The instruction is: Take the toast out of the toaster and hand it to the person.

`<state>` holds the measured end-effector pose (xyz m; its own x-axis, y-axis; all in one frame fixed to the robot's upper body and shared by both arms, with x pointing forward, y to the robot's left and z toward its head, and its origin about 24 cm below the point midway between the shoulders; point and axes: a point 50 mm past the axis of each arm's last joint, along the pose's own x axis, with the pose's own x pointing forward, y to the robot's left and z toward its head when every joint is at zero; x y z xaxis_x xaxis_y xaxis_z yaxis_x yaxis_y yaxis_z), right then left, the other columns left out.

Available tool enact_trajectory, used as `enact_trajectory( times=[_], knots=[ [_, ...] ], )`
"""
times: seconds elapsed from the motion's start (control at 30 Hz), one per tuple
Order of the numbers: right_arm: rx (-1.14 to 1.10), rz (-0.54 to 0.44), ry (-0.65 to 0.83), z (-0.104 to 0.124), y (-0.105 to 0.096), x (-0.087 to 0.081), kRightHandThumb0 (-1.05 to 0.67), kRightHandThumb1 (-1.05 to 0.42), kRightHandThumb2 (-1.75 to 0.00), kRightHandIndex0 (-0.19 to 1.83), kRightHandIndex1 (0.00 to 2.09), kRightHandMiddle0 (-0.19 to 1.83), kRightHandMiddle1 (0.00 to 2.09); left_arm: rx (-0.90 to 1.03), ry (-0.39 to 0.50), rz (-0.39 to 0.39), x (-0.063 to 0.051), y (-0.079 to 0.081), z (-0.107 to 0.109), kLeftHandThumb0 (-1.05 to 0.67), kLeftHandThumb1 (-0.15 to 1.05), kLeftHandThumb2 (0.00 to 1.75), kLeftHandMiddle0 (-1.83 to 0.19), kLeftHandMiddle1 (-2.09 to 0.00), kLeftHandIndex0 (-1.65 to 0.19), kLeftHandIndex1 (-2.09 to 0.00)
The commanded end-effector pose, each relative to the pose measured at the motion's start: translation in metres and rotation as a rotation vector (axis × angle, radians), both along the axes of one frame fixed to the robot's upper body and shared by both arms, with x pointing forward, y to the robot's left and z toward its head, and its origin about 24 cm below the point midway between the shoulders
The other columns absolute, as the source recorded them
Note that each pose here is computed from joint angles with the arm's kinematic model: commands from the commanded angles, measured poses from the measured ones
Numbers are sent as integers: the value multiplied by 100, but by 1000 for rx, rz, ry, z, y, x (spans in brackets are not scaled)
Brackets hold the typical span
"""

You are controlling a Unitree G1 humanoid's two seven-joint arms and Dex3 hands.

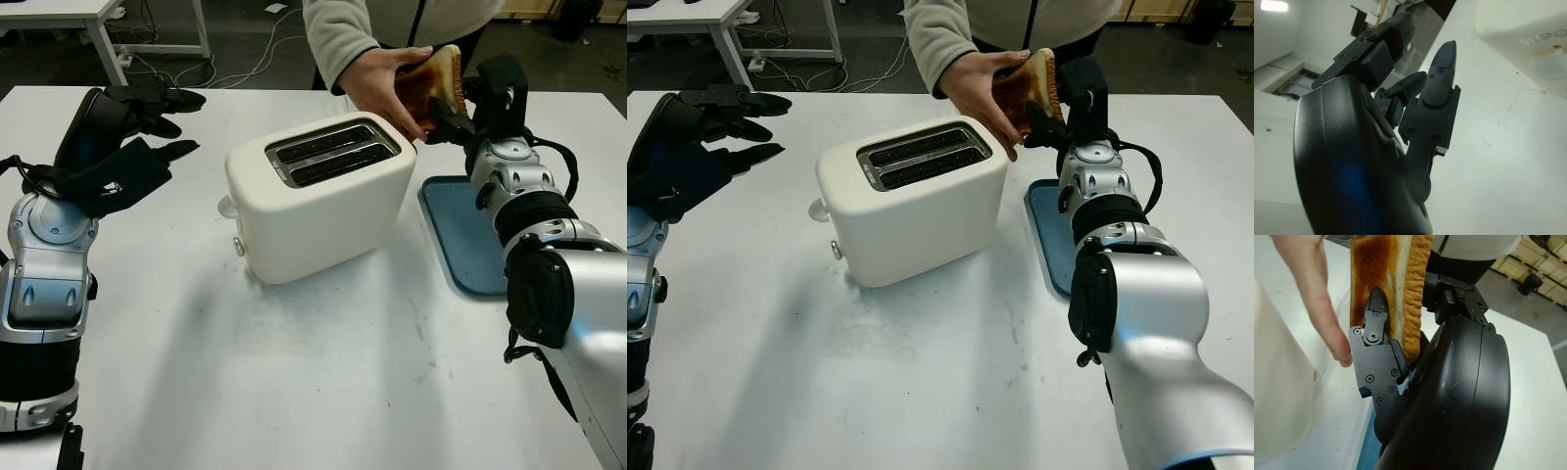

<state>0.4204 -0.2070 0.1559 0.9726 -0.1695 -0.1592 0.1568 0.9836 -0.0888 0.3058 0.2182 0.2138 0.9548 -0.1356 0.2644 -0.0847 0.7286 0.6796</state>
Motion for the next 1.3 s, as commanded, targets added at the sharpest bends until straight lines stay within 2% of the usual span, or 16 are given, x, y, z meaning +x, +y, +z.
enact_trajectory(
  times=[0.0, 0.4, 0.57, 0.63, 0.67, 0.7, 0.73, 0.77, 0.83, 0.9, 1.03, 1.13, 1.17, 1.27],
  knots=[
    [4, 8, 0, -5, 2, -1, -19, -92, -42, 68, 175, 31, 175, 2, 4, 12, -1, 1, -2, -27, 92, 8, -52, -82, -73, -18],
    [-46, 25, -13, -8, 1, -2, -16, -92, -41, 67, 175, 32, 175, -9, 9, 13, -2, 2, -3, -28, 92, 8, -51, -81, -73, -18],
    [-105, 41, -10, -10, 3, -2, -24, -92, -41, 71, 175, 40, 175, -10, 9, 18, -1, 3, -5, -28, 92, 7, -53, -82, -73, -18],
    [-169, 55, -22, -10, 2, -3, -34, -92, -39, 69, 175, 39, 175, -16, 8, 19, -1, 4, -6, -28, 92, 7, -53, -82, -74, -18],
    [-197, 72, -30, -10, 1, -3, -43, -92, -40, 60, 169, 36, 167, -18, 10, 20, -1, 3, -6, -29, 92, 7, -53, -83, -74, -18],
    [-226, 119, -36, -10, -1, -4, -51, -92, -41, 49, 154, 36, 142, -18, 11, 19, -1, 3, -6, -29, 92, 7, -53, -83, -73, -18],
    [-244, 159, -38, -9, -2, -5, -65, -92, -45, 30, 92, 30, 77, -17, 12, 18, -2, 3, -6, -29, 92, 7, -53, -83, -73, -18],
    [-251, 192, -40, -9, -3, -5, -70, -92, -45, 25, 54, 29, 41, -17, 11, 19, -2, 3, -7, -29, 92, 7, -52, -83, -73, -18],
    [-277, 223, -41, -9, -6, -6, -75, -92, -40, 13, 14, 17, 9, -15, 10, 21, -3, 3, -7, -29, 92, 7, -52, -83, -73, -18],
    [-316, 240, -49, -10, -10, -8, -79, -92, -34, 4, 4, 8, 2, -23, 7, 24, -4, 3, -8, -29, 92, 7, -52, -83, -73, -18],
    [-443, 235, -108, -16, -23, -17, -83, -92, -18, 0, 0, 0, 0, -40, 7, 19, -9, 3, -10, -29, 92, 8, -51, -82, -72, -17],
    [-397, 220, -189, -22, -33, -27, -70, -92, -8, 0, 0, 0, 0, -56, -8, 9, -13, 1, -10, -25, 92, 8, -51, -83, -72, -18],
    [-363, 214, -228, -25, -36, -32, -64, -92, -7, 0, 0, 0, 0, -54, -13, 6, -16, 0, -8, -23, 92, 8, -51, -83, -73, -18],
    [-229, 224, -353, -33, -37, -48, -58, -92, -12, 0, 0, 0, 0, -56, -20, -10, -22, -4, -4, -20, 92, 8, -50, -83, -71, -17]
  ],
)
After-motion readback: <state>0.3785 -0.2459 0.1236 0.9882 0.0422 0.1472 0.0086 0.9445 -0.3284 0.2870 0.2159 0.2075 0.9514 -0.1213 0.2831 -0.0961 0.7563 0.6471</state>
